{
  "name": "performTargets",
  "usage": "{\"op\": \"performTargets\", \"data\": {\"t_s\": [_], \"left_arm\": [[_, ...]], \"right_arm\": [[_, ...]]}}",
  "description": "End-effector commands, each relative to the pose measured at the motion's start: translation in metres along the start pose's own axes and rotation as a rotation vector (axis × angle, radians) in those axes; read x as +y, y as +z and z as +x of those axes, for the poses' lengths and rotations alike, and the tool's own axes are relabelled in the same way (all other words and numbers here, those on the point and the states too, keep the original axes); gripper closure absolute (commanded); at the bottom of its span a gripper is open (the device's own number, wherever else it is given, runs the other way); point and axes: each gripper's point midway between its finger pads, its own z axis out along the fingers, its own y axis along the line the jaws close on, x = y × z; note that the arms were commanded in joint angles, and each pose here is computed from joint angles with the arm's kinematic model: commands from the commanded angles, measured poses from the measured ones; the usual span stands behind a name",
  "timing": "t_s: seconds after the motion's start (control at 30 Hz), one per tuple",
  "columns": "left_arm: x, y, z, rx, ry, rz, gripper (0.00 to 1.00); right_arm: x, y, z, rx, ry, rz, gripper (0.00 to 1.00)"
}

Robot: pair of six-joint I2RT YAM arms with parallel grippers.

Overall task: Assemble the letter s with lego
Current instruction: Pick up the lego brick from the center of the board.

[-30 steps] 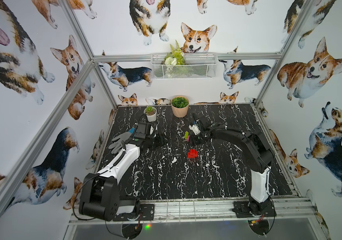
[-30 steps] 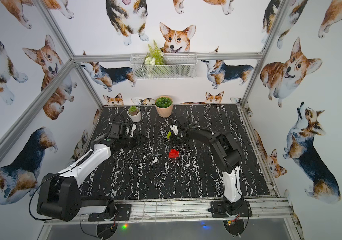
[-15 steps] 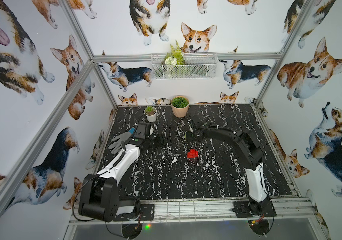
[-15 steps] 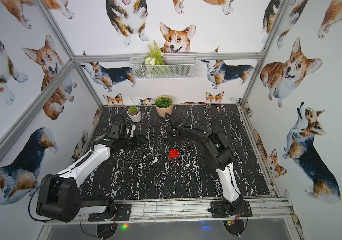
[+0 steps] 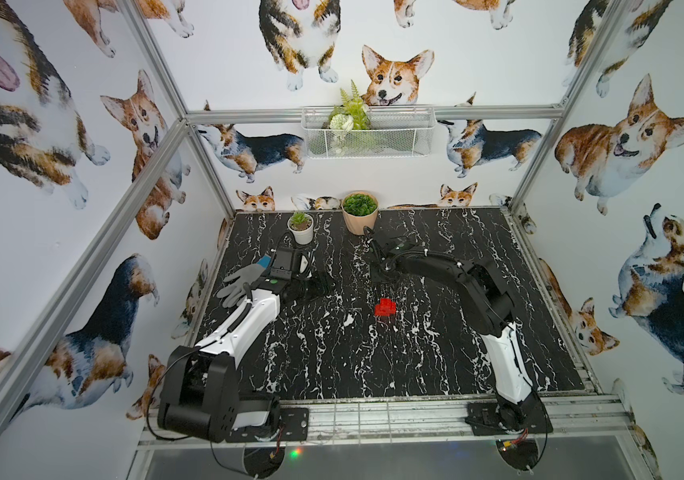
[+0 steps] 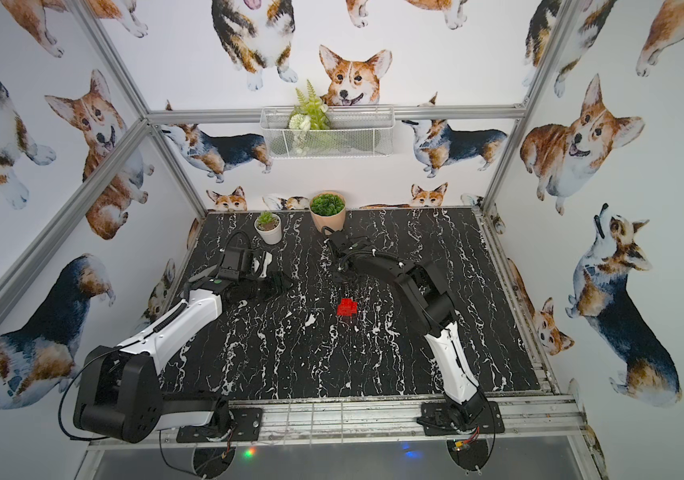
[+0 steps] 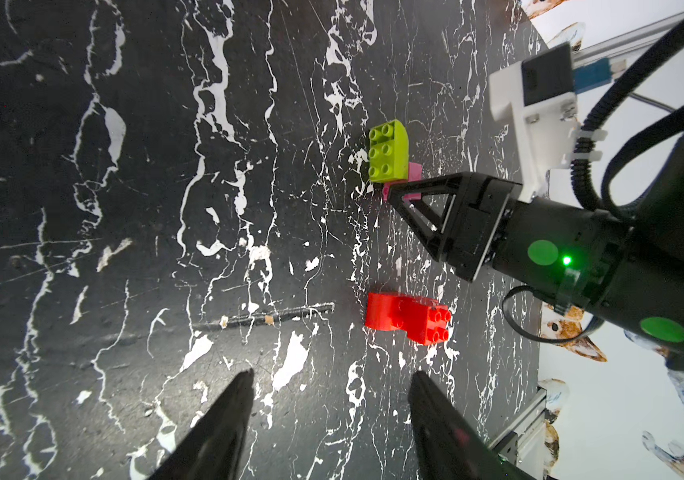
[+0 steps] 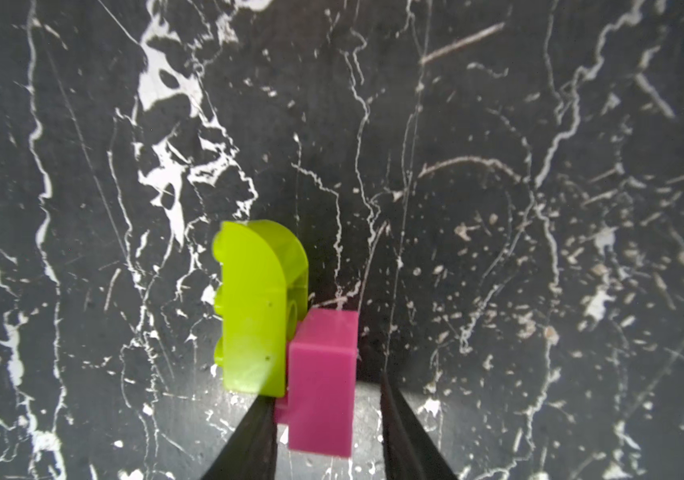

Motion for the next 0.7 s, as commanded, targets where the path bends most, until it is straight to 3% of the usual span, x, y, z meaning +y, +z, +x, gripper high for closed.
{"op": "performTargets", "data": {"t_s": [0.0,0.3,0.67], "left_arm": [[-0.003,0.000,-0.001,-0.003,0.012,0.016,0.38],[-0.003,0.000,-0.001,-0.001,0.012,0.021,0.38],[-0.003,0.004,0.000,0.009,0.011,0.028,0.38]], "right_arm": [[-0.005,0.001,0.001,0.007,0.003,0.037,0.62],[-0.003,0.001,-0.003,-0.010,-0.054,0.030,0.68],[-0.002,0.002,-0.006,-0.015,-0.145,0.030,0.60]]}}
